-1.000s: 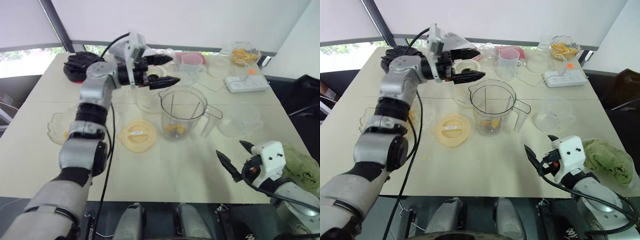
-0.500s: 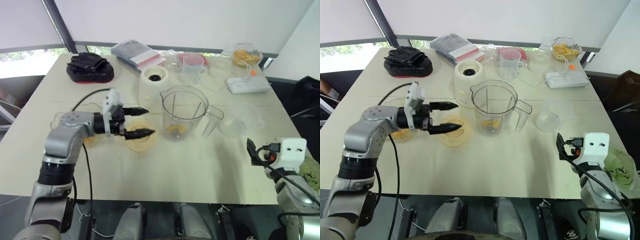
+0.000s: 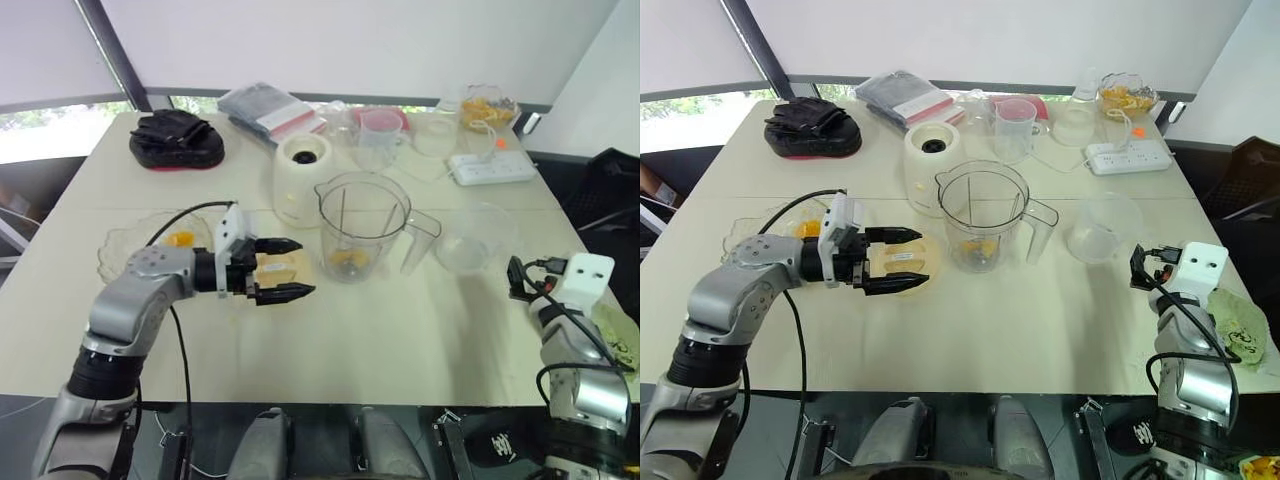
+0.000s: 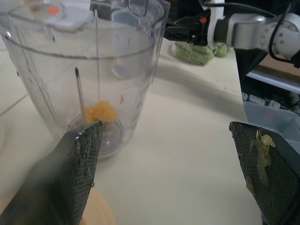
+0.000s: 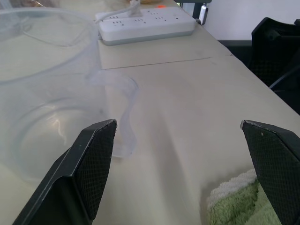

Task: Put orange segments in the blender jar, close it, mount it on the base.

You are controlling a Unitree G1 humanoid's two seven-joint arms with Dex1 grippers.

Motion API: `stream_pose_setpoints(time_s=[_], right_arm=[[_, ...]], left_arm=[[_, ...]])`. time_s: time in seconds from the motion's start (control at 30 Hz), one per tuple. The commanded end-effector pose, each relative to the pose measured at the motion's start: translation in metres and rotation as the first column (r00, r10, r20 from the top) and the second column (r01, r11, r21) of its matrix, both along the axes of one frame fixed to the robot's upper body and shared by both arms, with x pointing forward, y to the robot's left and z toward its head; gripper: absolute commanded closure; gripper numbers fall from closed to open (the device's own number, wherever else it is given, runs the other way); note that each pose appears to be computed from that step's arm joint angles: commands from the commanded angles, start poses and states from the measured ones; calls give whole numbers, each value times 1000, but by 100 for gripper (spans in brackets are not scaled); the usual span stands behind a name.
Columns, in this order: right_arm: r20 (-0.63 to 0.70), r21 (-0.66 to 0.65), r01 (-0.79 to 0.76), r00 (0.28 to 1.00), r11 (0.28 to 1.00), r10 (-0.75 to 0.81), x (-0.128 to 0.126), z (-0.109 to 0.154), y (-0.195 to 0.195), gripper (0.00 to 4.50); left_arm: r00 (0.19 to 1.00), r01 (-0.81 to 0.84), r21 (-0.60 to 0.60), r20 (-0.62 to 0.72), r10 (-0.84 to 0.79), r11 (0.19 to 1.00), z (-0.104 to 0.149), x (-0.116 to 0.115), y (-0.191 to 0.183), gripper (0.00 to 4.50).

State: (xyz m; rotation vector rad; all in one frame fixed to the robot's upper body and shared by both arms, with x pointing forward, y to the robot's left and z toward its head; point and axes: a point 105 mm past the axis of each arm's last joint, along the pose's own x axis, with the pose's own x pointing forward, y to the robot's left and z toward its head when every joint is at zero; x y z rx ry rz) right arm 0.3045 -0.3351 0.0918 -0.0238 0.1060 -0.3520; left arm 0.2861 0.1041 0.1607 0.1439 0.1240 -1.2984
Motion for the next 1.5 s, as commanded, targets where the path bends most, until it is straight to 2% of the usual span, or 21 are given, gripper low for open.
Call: stream_pose_setpoints(time_s=[0.03,0.87,0.97,1.17,1.2,1.5], right_arm=[[56,-33,5,998,999,-3,4,15,-4,9],[99,-28,31,995,999,-29,31,19,-8,9],[92,-32,28,995,999,-25,33,17,-7,97],[82,-36,19,996,999,-16,34,13,-4,411],[83,-35,16,996,999,-13,35,13,-2,448],[118,-21,-3,993,1000,5,30,21,4,448]], left_arm=[[998,-7,3,57,7,1000,10,-2,0,4],[995,-50,11,88,48,999,10,4,0,4],[994,-52,14,94,50,999,9,5,-1,0],[994,-45,31,100,41,999,8,4,1,0],[994,-45,33,101,41,998,8,4,1,0],[993,-48,34,108,44,998,9,7,3,0]])
